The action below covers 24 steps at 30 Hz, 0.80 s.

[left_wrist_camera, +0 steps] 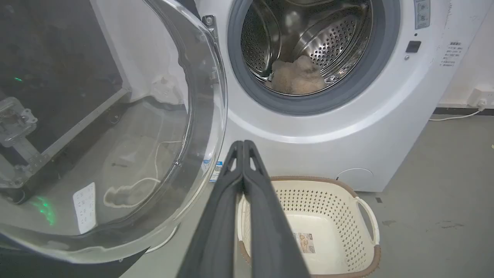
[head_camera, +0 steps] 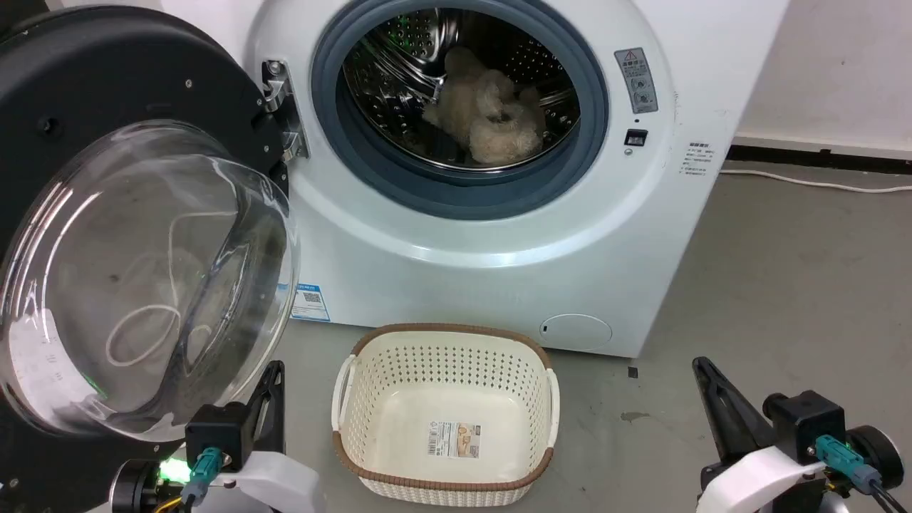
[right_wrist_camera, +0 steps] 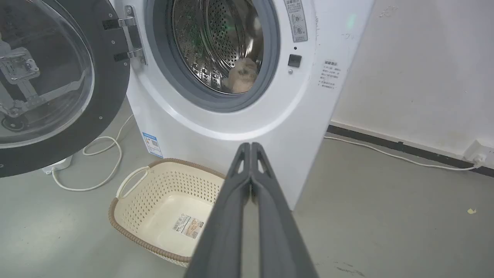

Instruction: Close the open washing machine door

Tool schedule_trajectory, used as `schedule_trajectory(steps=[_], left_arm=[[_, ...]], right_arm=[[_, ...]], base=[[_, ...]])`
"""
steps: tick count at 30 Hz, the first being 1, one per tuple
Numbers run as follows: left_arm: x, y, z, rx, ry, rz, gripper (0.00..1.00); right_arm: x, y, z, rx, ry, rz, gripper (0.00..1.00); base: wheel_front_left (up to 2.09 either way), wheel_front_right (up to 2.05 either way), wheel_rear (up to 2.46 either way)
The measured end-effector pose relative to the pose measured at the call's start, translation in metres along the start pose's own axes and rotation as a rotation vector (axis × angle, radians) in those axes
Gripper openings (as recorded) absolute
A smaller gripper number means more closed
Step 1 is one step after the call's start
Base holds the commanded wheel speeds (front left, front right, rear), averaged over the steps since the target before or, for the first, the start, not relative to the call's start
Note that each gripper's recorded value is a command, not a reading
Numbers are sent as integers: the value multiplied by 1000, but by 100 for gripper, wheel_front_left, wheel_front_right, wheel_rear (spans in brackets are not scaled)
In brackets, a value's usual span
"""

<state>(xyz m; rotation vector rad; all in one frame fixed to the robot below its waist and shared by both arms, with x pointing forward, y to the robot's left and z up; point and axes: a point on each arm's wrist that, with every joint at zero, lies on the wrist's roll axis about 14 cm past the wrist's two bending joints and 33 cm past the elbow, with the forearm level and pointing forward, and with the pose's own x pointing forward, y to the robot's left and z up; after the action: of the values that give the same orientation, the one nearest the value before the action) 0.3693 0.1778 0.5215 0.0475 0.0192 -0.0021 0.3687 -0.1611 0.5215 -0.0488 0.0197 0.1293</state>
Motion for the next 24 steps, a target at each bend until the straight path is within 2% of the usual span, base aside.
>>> schedule_trajectory(steps=[23, 24], left_arm=[[0, 0, 0, 0, 0, -1, 0], [0, 0, 0, 0, 0, 0, 100]], right_arm=[[0, 0, 0, 0, 0, 0, 0], [0, 0, 0, 0, 0, 0, 100]], base=[[0, 0, 0], [0, 0, 0]])
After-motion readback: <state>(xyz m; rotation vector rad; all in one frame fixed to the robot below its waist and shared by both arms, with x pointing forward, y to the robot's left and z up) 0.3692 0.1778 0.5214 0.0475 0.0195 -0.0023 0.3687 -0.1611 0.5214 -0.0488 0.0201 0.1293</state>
